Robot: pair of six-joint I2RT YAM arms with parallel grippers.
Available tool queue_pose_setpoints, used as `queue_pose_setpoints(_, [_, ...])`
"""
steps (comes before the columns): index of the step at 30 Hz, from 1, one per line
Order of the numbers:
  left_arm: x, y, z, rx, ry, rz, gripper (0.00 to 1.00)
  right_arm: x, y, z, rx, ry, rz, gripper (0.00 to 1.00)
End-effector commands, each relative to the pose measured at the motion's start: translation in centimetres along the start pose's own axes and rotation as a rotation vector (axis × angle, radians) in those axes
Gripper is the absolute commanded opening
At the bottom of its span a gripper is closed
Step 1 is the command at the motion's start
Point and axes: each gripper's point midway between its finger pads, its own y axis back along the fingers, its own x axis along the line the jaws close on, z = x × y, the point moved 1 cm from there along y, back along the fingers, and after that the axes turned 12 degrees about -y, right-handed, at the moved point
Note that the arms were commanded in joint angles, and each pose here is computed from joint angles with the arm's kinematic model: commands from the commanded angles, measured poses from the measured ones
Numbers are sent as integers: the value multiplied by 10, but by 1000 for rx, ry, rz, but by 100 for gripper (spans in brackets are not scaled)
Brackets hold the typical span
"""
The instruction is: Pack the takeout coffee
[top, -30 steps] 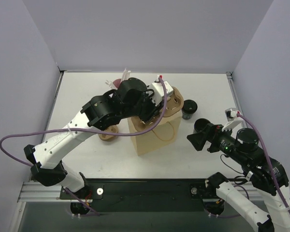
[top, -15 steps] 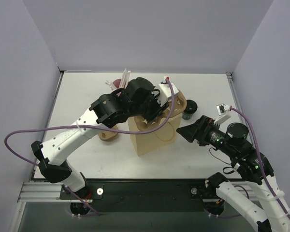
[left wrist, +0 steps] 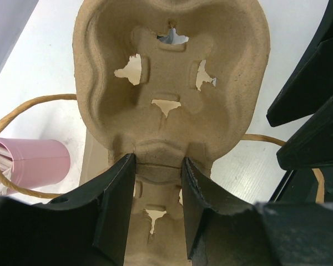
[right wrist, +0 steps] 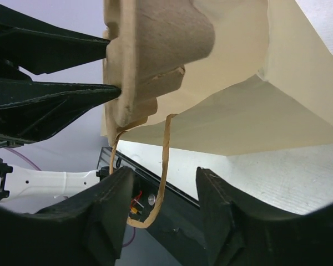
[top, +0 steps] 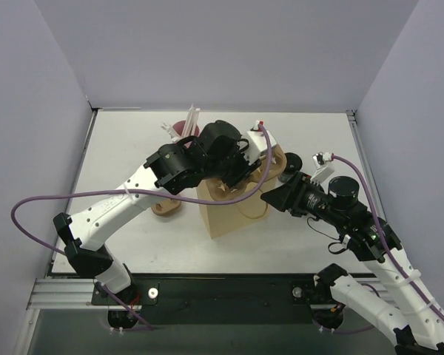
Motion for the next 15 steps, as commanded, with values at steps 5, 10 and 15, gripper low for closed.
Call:
queue_pose_setpoints(5, [7, 4, -2, -8, 2, 15, 20, 6, -11, 2, -16, 12, 29, 36])
queue_pose_setpoints(10, [8, 3, -3, -5, 3, 15, 20, -1, -13, 0, -19, 13, 0, 41])
queue_pose_setpoints(15, [10, 3, -3, 3, 1, 18, 20, -4, -15, -1, -21, 21, -22, 45])
